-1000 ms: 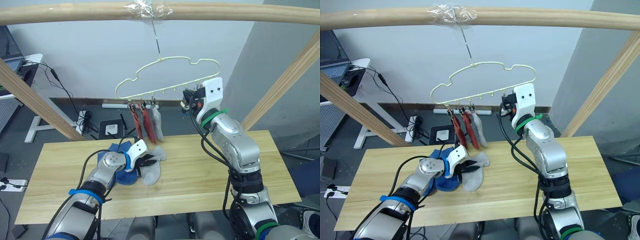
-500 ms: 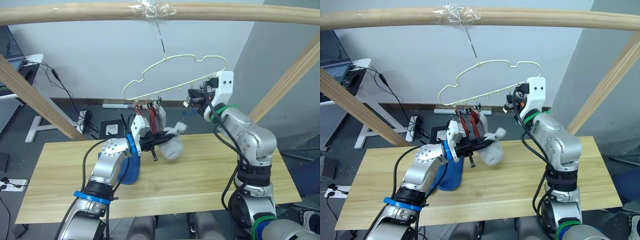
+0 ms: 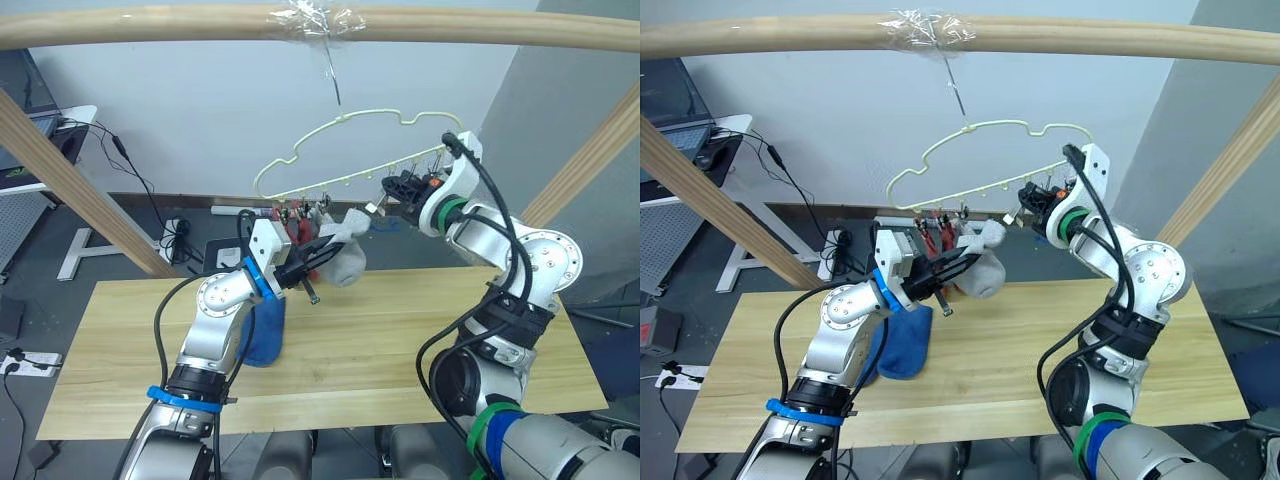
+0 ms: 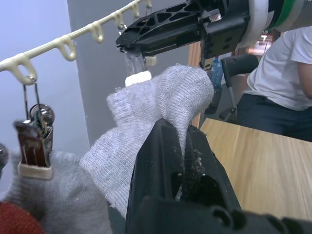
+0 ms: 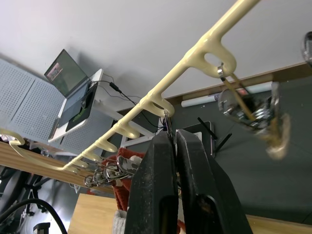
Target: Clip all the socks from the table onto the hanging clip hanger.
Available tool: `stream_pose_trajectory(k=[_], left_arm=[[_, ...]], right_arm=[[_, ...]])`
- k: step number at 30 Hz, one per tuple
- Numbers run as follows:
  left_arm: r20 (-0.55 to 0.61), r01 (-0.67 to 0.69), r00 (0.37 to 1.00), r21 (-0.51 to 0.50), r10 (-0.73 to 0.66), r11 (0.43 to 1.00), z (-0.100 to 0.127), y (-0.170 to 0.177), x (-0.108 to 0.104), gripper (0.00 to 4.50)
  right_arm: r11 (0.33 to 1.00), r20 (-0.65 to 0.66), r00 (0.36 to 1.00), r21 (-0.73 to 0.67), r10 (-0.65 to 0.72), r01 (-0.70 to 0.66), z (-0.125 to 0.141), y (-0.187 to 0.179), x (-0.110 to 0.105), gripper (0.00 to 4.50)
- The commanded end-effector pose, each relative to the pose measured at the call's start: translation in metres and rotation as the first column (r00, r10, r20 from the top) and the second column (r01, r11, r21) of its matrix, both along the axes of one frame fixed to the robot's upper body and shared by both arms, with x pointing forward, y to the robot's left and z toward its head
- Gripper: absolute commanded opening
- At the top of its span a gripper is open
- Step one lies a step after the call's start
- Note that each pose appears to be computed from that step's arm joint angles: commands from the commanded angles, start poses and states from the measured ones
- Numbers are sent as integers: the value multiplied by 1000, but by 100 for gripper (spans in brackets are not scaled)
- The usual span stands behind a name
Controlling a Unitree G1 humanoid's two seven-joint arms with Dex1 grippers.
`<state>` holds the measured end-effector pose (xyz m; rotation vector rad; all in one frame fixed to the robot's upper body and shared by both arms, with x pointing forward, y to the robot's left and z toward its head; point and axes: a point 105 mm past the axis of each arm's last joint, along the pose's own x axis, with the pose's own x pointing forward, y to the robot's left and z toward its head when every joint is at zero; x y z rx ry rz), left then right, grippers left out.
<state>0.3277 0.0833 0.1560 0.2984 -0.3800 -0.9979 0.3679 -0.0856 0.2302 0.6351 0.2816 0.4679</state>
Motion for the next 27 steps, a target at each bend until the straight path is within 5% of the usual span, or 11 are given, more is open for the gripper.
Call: stream_pose_trajectory(k=[1,27], left_arm=[[50,8,999,-17,-7,1000,11,-3,0,1],[107,60,992,3,-60,998,13,-22,4,1]], right_arm=[[998,-88,995,41,-43,47,-11,-4,1,0],[994,-142,990,110,3,13,-7,11,-3,0]])
